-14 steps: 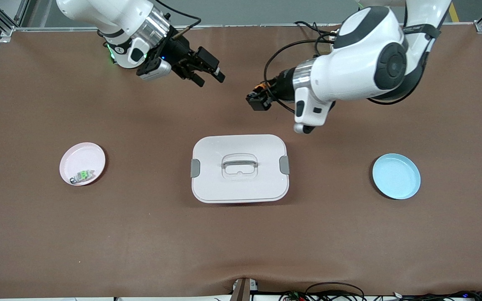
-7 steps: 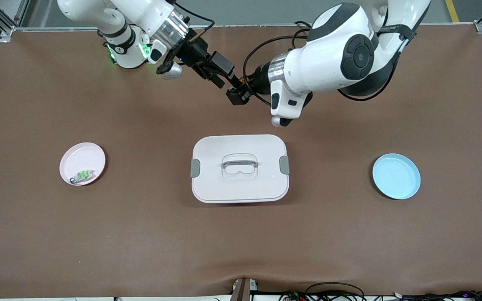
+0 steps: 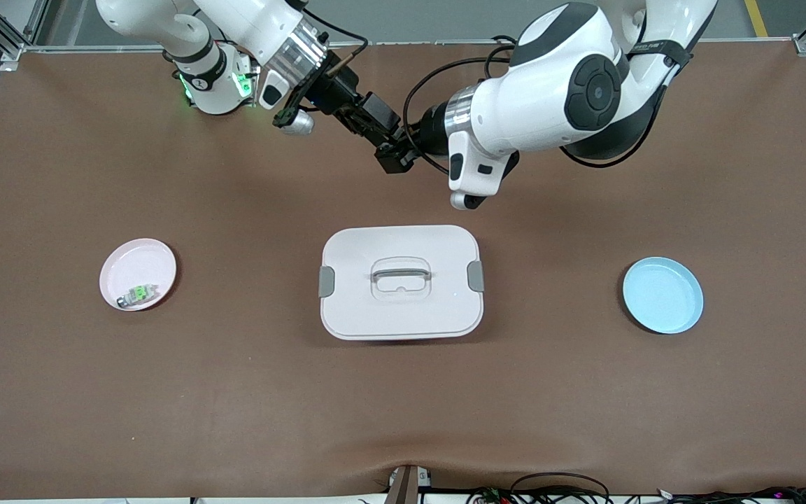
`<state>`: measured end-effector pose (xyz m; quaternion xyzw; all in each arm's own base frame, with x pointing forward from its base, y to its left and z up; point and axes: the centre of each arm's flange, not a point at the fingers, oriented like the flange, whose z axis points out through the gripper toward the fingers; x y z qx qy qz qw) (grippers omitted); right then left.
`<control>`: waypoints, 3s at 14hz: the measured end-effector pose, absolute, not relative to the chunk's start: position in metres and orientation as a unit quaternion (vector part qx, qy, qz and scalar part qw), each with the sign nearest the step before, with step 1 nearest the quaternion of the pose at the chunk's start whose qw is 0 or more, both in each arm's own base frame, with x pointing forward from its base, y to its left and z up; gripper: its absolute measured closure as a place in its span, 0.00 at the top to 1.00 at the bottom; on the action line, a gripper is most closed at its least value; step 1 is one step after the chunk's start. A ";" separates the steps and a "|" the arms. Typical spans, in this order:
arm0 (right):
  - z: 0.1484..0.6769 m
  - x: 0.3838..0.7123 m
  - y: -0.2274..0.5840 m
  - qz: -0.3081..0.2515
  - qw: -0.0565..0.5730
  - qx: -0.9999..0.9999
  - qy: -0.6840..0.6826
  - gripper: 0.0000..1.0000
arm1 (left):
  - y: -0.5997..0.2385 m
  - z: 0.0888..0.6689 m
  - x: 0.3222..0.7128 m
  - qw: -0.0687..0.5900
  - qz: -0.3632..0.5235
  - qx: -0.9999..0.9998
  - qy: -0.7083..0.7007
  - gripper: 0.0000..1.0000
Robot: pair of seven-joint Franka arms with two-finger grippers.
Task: Transfer orange switch to right arm and place
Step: 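Grasp the orange switch with the right gripper from the left gripper, then open the left gripper and withdraw it while the right gripper carries switch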
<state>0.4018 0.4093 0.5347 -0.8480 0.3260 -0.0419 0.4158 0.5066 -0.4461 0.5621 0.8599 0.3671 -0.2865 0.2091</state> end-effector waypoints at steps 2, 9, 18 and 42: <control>0.543 0.403 0.413 -0.040 0.423 -0.843 0.330 1.00 | -0.447 0.563 0.506 0.209 -0.287 0.859 0.368 0.72; 0.534 0.406 0.417 -0.040 0.415 -0.847 0.329 1.00 | -0.446 0.564 0.507 0.210 -0.287 0.858 0.370 0.72; 0.533 0.407 0.417 -0.045 0.405 -0.856 0.319 0.51 | -0.450 0.563 0.504 0.208 -0.288 0.859 0.368 0.72; 0.514 0.417 0.385 -0.023 0.301 -0.928 0.219 0.11 | -0.340 0.610 0.569 0.246 -0.231 0.851 0.402 1.00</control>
